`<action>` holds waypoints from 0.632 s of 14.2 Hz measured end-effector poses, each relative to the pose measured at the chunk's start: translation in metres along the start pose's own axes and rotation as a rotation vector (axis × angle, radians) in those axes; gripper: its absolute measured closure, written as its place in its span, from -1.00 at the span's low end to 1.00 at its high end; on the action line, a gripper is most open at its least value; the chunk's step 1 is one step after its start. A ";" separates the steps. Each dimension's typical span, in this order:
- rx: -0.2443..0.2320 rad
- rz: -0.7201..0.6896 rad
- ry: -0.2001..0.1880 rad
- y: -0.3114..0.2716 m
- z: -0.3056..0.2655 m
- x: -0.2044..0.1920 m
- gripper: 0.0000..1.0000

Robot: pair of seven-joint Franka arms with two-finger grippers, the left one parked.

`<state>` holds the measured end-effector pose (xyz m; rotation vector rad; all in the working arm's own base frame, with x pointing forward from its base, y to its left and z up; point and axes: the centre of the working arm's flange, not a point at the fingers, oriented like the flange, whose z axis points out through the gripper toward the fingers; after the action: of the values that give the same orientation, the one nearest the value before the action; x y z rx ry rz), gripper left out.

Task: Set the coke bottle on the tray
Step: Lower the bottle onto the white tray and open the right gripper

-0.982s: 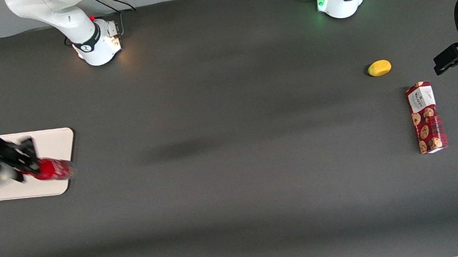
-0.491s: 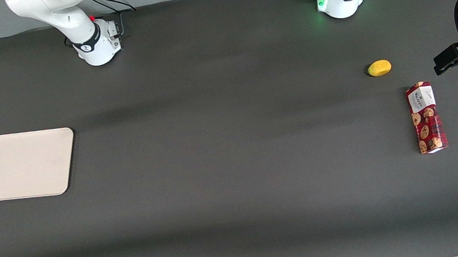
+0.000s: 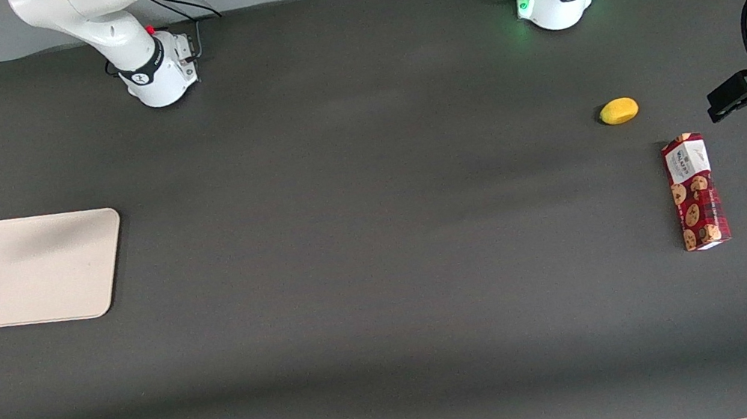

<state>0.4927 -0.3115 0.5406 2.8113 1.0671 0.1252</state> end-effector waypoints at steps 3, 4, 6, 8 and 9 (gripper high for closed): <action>0.044 0.006 0.121 -0.018 0.079 -0.024 0.40; 0.058 -0.005 0.151 -0.023 0.096 -0.030 0.40; 0.072 -0.017 0.163 -0.024 0.120 -0.043 0.40; 0.071 -0.015 0.155 -0.020 0.133 -0.059 0.40; 0.070 -0.018 0.174 -0.018 0.139 -0.068 0.40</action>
<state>0.4479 -0.3563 0.3983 2.8962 1.1536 0.3429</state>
